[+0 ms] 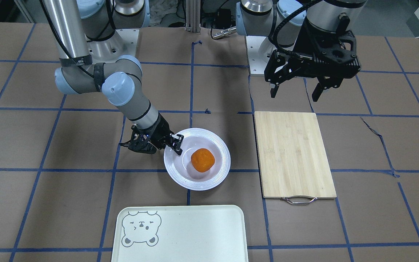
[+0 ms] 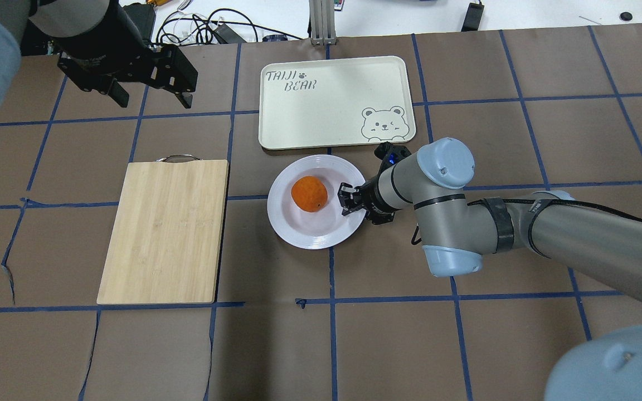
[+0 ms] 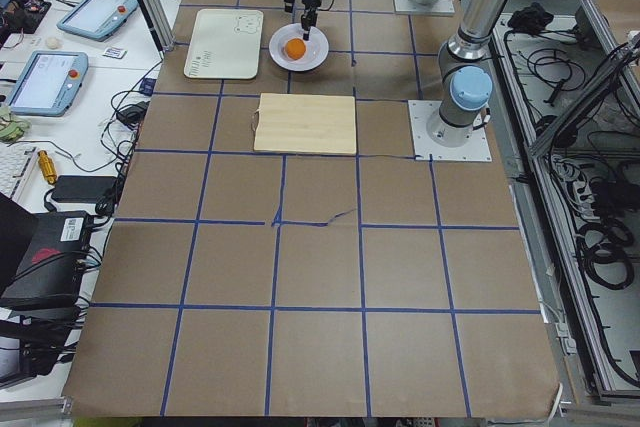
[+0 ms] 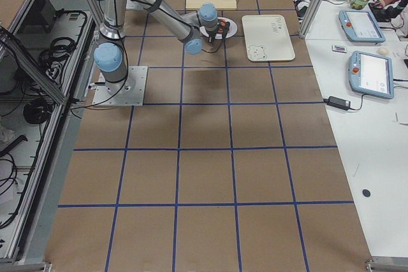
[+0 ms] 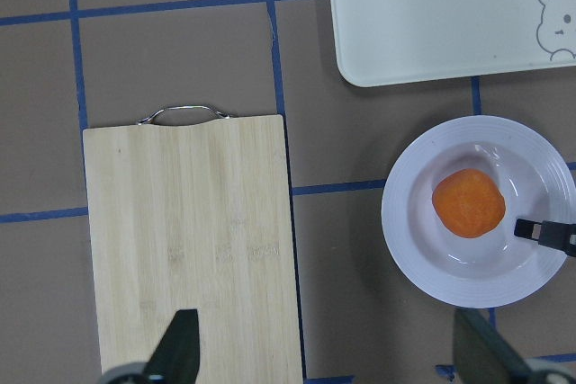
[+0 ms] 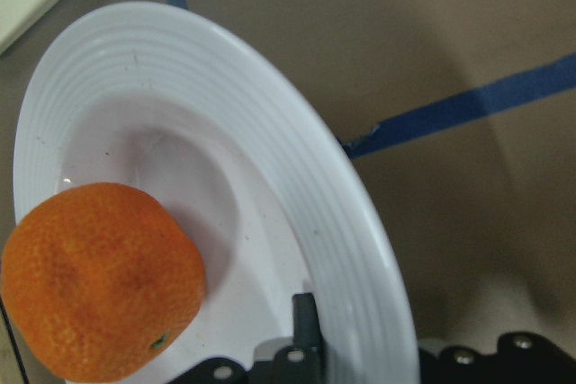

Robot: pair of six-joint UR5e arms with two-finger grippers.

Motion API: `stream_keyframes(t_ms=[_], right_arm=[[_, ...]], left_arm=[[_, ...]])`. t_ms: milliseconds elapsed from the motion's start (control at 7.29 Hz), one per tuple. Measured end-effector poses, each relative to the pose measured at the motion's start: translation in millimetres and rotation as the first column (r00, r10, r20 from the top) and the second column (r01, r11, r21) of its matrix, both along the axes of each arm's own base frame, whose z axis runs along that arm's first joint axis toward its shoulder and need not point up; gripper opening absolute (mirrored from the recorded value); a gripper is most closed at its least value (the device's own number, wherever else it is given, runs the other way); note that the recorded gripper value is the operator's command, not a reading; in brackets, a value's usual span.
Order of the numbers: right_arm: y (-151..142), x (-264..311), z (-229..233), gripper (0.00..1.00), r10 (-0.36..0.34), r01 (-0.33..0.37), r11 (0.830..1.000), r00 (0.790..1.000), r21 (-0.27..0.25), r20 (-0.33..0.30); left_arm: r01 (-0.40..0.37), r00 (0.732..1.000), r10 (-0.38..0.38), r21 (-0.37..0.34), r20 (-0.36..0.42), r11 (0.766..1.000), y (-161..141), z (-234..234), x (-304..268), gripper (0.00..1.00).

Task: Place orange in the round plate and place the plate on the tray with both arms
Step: 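Slide the bowl with the right gripper onto the cream tray and release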

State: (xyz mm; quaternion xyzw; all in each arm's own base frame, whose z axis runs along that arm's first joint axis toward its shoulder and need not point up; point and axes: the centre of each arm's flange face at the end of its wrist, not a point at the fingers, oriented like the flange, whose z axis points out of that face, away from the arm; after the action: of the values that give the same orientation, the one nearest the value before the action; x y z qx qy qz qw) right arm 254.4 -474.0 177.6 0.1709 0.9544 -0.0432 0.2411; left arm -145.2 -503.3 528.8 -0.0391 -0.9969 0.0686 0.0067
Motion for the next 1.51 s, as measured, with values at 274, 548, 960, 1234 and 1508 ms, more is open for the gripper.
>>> stream_keyframes(t_ms=[274, 548, 960, 1234, 1508], right_arm=[[-11.5, -2.8, 11.8, 0.00, -0.061, 0.061, 0.998, 0.998, 0.003, 0.022], [-32.0, -7.6, 34.7, 0.00, -0.112, 0.113, 0.993, 0.992, -0.021, 0.063], [-118.4, -16.1, 77.9, 0.00, -0.156, 0.161, 0.986, 0.982, -0.037, 0.108], [-192.3, -14.4, 67.1, 0.00, -0.169, 0.175, 0.984, 0.979, -0.040, 0.112], [-243.6, -12.0, 41.4, 0.04, -0.180, 0.184, 0.983, 0.979, -0.027, 0.098]], left_arm=[[0.000, 1.000, 0.000, 0.001, 0.001, 1.000, -0.2, -0.8, 0.2, 1.00], [-0.001, 1.000, 0.001, 0.002, 0.001, 1.000, -0.3, -1.0, 0.5, 1.00], [-0.002, 1.000, 0.002, 0.003, 0.001, 1.000, -0.3, -1.4, 1.0, 1.00], [-0.003, 1.000, 0.003, 0.003, 0.000, 1.000, -0.6, -1.3, 1.5, 1.00], [-0.003, 1.000, 0.003, 0.002, 0.000, 1.000, -0.7, -1.0, 1.6, 1.00]])
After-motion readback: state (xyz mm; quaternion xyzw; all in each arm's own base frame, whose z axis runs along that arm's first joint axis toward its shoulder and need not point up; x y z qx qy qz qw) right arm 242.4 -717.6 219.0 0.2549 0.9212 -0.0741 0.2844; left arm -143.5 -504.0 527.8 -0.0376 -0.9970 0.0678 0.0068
